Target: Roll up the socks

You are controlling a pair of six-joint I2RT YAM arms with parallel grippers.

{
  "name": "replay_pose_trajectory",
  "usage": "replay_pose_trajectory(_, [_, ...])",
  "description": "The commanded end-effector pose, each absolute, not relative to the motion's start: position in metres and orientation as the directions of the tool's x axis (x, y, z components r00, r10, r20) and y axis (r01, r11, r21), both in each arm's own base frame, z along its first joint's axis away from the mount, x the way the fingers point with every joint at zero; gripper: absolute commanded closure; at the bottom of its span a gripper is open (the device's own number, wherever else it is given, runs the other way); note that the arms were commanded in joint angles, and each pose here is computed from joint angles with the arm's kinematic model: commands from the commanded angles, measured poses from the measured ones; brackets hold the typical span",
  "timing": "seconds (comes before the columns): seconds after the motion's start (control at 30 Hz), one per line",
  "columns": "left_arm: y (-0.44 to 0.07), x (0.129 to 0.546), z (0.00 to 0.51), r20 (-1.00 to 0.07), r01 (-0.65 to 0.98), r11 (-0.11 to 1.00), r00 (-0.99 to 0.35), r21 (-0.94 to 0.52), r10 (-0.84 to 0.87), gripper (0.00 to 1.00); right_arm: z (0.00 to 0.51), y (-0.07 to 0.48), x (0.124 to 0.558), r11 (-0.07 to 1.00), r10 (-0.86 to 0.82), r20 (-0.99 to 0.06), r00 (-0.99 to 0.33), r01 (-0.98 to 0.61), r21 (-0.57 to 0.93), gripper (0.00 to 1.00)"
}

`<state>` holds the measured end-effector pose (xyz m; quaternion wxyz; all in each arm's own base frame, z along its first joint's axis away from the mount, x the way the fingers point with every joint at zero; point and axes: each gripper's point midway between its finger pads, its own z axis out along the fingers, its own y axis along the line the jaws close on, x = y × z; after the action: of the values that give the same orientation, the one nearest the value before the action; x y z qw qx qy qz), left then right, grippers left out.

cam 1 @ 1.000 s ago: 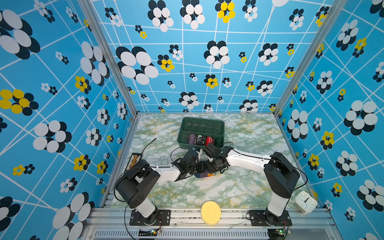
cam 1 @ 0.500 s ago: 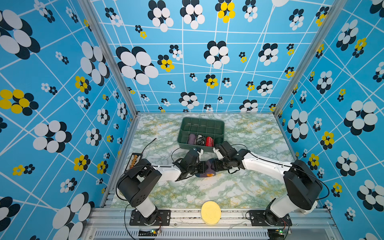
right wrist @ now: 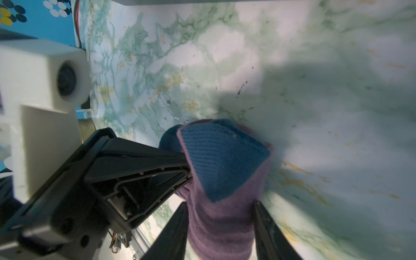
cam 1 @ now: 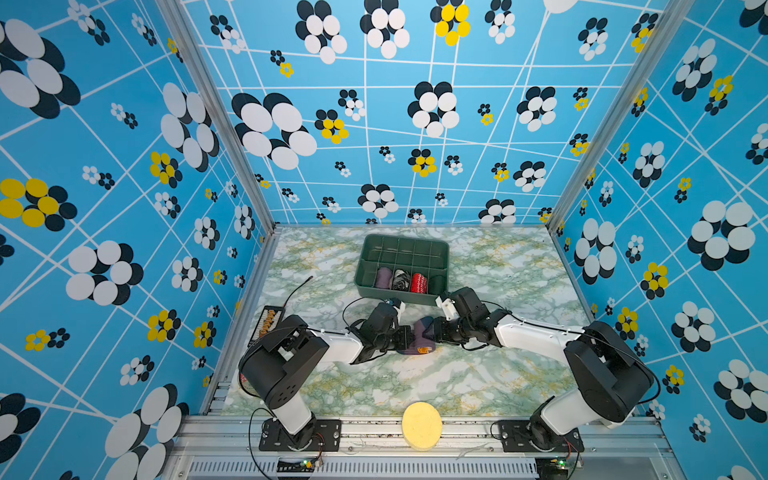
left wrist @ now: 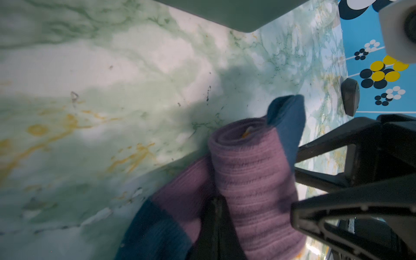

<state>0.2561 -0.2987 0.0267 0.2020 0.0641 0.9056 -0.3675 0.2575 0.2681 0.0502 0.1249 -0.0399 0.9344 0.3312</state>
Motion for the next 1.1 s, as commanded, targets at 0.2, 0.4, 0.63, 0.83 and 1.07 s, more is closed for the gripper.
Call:
replay_pose_trajectory(0.2, [-0.298, 0.247, 0.014, -0.37, 0.244, 0.728, -0.929, -0.641, -0.014, 0.97, 0.041, 0.266, 0.264, 0.774, 0.052, -0.26, -0.964, -0.126, 0.621, 0.52])
replay_pose_trajectory(0.4, [-0.299, 0.249, 0.015, -0.371, 0.247, 0.727, -0.929, -0.641, -0.011, 0.97, 0.047, 0.258, 0.267, 0.814, 0.019, -0.292, -0.956, -0.155, 0.56, 0.61])
replay_pose_trajectory(0.63, [-0.301, 0.251, 0.021, -0.377, 0.255, 0.721, -0.926, -0.645, -0.01, 0.97, 0.048, 0.256, 0.26, 0.87, -0.097, -0.3, -0.949, -0.227, 0.438, 0.65])
replay_pose_trajectory(0.83, [-0.292, 0.257, 0.042, -0.413, 0.267, 0.725, -0.91, -0.634, -0.026, 0.96, 0.044, 0.255, 0.254, 0.908, -0.19, -0.285, -0.939, -0.279, 0.314, 0.65])
replay_pose_trajectory(1.07, [-0.283, 0.267, 0.087, -0.493, 0.31, 0.719, -0.868, -0.622, -0.052, 0.94, 0.037, 0.262, 0.251, 0.913, -0.242, -0.257, -0.935, -0.309, 0.266, 0.65])
